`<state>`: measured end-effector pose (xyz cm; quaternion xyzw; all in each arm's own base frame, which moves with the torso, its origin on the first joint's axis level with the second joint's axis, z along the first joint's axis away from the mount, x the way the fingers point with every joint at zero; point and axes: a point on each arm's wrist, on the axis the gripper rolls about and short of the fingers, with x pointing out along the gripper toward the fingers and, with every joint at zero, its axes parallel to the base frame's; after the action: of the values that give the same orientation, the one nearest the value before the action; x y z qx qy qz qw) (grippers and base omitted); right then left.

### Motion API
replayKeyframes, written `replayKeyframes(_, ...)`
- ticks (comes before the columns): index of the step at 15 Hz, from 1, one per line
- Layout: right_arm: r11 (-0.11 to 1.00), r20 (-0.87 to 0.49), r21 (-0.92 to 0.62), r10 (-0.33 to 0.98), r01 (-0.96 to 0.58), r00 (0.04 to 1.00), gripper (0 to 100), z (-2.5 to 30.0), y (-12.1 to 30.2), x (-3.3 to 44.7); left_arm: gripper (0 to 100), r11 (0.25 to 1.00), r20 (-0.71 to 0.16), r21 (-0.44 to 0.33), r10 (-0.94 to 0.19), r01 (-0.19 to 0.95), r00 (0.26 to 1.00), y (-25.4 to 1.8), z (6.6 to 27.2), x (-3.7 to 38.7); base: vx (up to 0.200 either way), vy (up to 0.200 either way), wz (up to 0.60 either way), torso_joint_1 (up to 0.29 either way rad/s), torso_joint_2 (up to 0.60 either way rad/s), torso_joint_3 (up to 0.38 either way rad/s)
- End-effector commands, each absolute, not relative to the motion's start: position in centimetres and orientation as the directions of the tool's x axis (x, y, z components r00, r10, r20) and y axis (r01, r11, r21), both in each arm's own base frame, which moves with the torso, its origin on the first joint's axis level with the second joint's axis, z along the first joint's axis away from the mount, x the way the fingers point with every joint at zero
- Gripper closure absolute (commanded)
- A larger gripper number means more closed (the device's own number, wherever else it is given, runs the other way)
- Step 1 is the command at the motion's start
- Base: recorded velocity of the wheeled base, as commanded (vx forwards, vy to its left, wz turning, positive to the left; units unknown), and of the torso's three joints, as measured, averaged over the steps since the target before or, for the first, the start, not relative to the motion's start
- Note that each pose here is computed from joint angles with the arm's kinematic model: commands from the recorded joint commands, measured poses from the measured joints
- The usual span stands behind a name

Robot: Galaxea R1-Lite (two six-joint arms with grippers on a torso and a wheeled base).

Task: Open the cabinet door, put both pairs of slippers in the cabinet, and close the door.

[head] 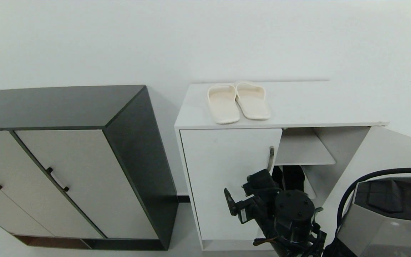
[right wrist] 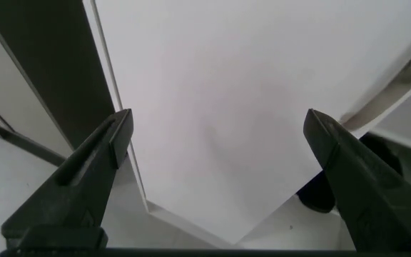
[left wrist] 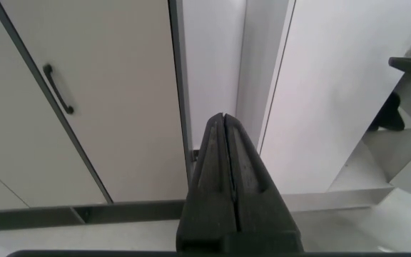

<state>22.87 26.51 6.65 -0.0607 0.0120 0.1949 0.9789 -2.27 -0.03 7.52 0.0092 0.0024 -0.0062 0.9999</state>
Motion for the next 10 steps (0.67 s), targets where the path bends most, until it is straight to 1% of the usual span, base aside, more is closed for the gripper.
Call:
replayKeyframes(1, 0.916, -0.048, -0.115, 0.380, -0.383, 0.924, 0, 6.60, 26.51, 22.87, 100, 1.000, -0.005, 0.018, -0.012, 0.012, 1.000, -0.03, 7.52, -2.27, 0.000, 0.000, 0.00, 0.207, -0.52, -0.315)
replayKeyframes(8, 0.925, -0.031, -0.109, 0.364, -0.365, 0.931, 0, 6.72, 26.22, 23.53, 100, 1.000, -0.005, 0.018, -0.012, 0.012, 1.000, -0.03, 7.52, -2.27, 0.000, 0.000, 0.00, 0.237, -0.55, -0.319)
replayKeyframes(10, 0.923, -0.004, -0.153, 0.356, -0.352, 0.935, 0, 6.63, 25.99, 23.77, 100, 1.000, -0.005, 0.018, -0.012, 0.012, 1.000, -0.03, 7.52, -2.27, 0.000, 0.000, 0.00, 0.149, -0.33, -0.186)
